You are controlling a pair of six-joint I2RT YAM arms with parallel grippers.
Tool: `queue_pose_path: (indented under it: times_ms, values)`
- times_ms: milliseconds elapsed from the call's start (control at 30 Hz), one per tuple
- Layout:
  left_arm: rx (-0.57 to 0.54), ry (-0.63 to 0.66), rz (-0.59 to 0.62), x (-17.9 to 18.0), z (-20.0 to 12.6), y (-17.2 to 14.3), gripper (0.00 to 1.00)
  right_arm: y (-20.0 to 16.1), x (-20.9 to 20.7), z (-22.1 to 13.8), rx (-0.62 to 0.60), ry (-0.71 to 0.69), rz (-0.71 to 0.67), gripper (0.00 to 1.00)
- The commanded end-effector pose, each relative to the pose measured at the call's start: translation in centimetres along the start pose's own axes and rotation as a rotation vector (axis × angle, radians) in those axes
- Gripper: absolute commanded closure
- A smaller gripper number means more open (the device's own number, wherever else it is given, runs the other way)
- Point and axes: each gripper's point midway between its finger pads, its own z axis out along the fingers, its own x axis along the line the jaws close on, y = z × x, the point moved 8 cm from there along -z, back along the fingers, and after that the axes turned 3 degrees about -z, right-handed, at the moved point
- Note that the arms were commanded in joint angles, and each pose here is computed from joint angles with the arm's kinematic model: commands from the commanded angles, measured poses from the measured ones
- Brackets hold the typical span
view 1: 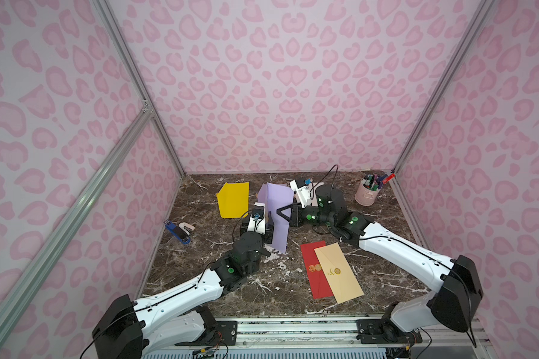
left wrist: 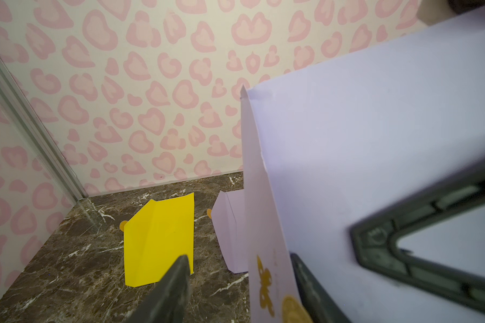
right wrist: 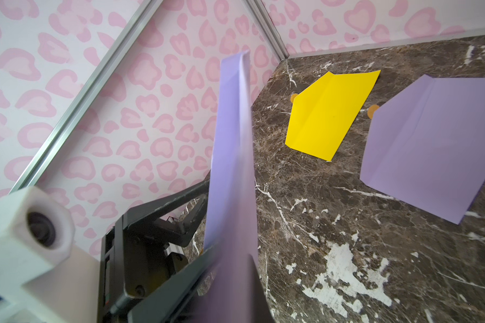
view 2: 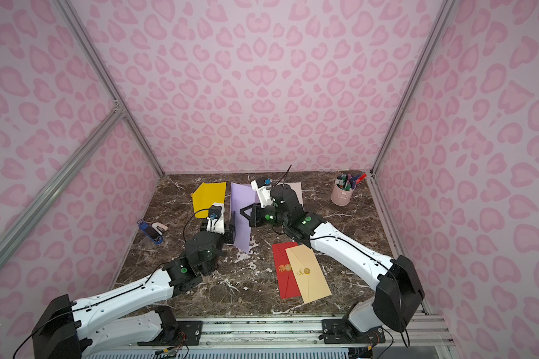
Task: Open the envelope
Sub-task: Open the envelope flap on the envelope.
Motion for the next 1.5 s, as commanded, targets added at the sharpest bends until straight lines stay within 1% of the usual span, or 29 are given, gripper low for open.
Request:
queue_pose_path:
  times_ms: [0,133,300,600,833,1000,1167,1300,1400,1467]
  values:
    - [-0.025,0.007,-0.03,0.1,0.0,0.6,0.42,0.1,0.3,-0.1,-0.007,0.017,-0.007,1.0]
    - [-0.025,0.006,-0.03,0.1,-0.1,0.6,0.45,0.1,0.3,0.0,-0.006,0.016,-0.008,1.0]
    - [-0.024,0.018,-0.025,0.2,-0.1,0.6,0.44,0.1,0.4,-0.3,-0.009,0.014,-0.011,1.0]
    - [-0.038,0.098,-0.021,1.9,-0.8,0.6,0.3,0.1,0.9,-0.8,-0.004,0.045,-0.035,1.0]
    - [-0.032,0.159,-0.051,4.2,-1.1,0.4,0.26,-0.3,2.2,-1.9,0.011,0.15,-0.07,1.0]
    - [-0.024,0.179,-0.063,5.4,-1.1,0.3,0.25,-0.8,3.4,-2.7,0.026,0.266,-0.098,1.0]
    - [-0.019,0.161,-0.072,5.5,-0.9,0.2,0.24,-1.1,4.9,-3.0,0.038,0.444,-0.098,1.0]
    - [-0.015,0.146,-0.07,5.4,-0.5,0.2,0.23,-1.2,6.2,-3.1,0.046,0.543,-0.12,1.0]
    - [-0.019,0.098,-0.079,5.2,-0.4,0.1,0.22,-1.1,6.9,-3.3,0.044,0.591,-0.136,1.0]
    - [-0.026,0.065,-0.091,5.2,-0.3,0.1,0.21,-1.0,7.1,-3.5,0.041,0.598,-0.14,1.0]
